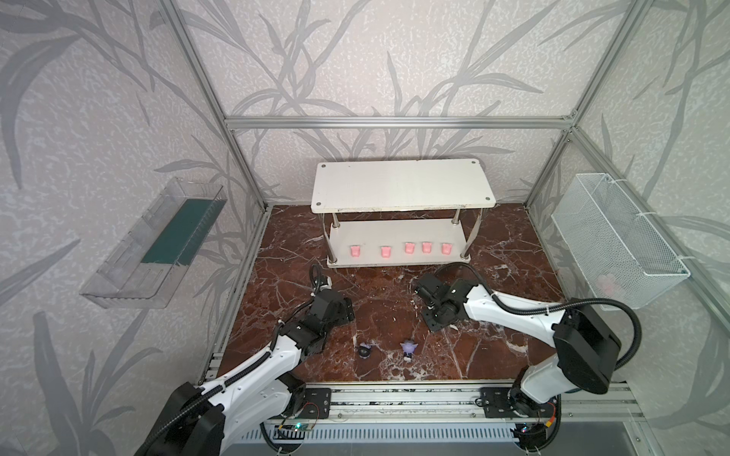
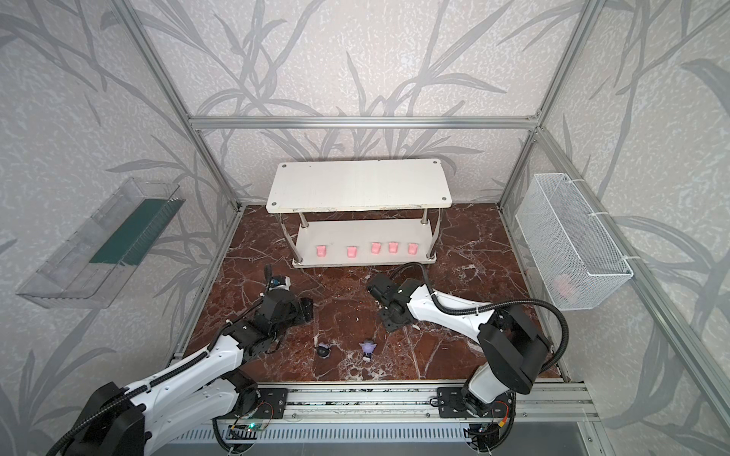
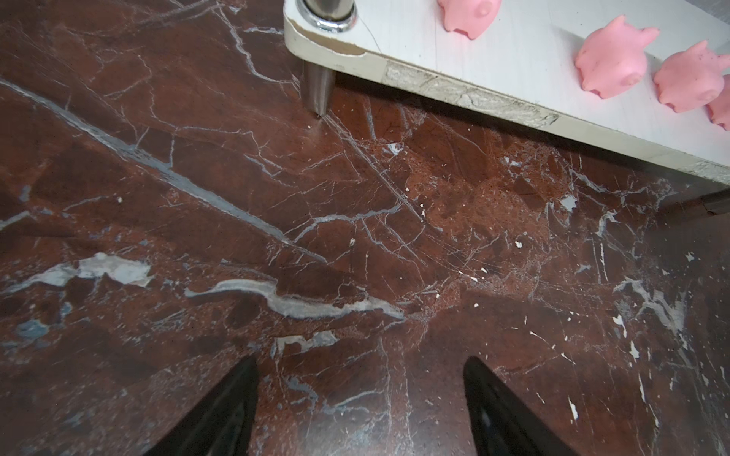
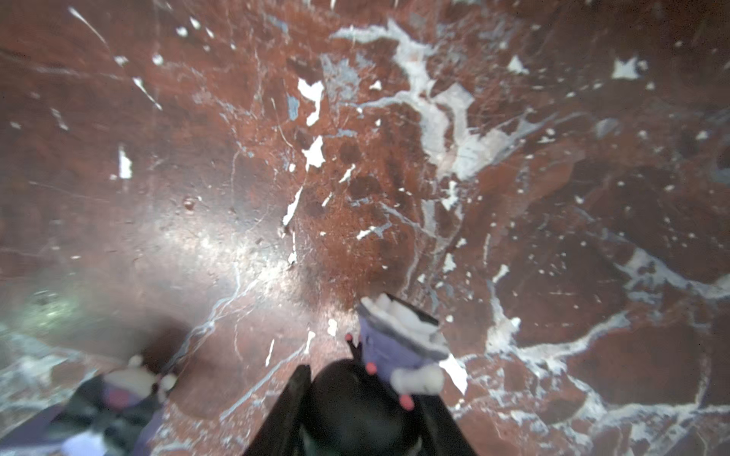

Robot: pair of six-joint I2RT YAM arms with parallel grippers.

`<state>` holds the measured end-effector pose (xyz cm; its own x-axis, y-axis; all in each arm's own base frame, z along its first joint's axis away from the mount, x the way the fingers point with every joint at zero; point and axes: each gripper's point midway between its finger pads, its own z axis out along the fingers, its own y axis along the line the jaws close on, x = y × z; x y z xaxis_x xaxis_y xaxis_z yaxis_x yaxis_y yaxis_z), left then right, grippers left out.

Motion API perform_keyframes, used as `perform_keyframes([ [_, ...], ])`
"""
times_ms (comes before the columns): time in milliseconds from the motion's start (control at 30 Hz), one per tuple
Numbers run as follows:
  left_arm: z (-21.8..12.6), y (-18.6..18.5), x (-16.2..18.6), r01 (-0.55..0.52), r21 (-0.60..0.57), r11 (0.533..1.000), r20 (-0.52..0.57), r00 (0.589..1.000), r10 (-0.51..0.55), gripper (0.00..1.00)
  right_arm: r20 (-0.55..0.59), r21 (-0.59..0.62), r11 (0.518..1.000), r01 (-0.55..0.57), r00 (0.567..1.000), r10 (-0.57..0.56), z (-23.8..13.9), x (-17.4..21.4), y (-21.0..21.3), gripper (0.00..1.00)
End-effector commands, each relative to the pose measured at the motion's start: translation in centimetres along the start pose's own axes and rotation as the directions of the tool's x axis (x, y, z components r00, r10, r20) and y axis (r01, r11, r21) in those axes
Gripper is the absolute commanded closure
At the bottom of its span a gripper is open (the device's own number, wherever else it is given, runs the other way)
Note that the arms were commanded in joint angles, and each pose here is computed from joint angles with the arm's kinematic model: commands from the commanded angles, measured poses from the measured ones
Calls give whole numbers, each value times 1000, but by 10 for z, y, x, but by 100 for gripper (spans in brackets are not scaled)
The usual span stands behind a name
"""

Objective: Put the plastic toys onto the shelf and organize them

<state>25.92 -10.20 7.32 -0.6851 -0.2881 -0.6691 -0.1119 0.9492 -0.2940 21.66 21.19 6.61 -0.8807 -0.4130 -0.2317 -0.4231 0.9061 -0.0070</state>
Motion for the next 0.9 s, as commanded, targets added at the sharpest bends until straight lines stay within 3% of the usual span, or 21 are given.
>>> perform_keyframes([
  [0,-2,-3,-3,23,20,1000,12,1000,-23,20,-146,-89,996,21,989,-34,-32,30,2,73],
  [333,4,-7,4,37,64,997,6,999,-37,20,-401,-227,974,-26,913,-69,-50,93,16,72],
  [633,7,-7,6,39,75,996,4,999,-40,20,-517,-398,908,-132,850,-103,-47,121,46,72],
  [867,9,-8,5,39,78,996,1,999,-40,20,-567,-406,902,-150,815,-121,-28,129,50,72],
])
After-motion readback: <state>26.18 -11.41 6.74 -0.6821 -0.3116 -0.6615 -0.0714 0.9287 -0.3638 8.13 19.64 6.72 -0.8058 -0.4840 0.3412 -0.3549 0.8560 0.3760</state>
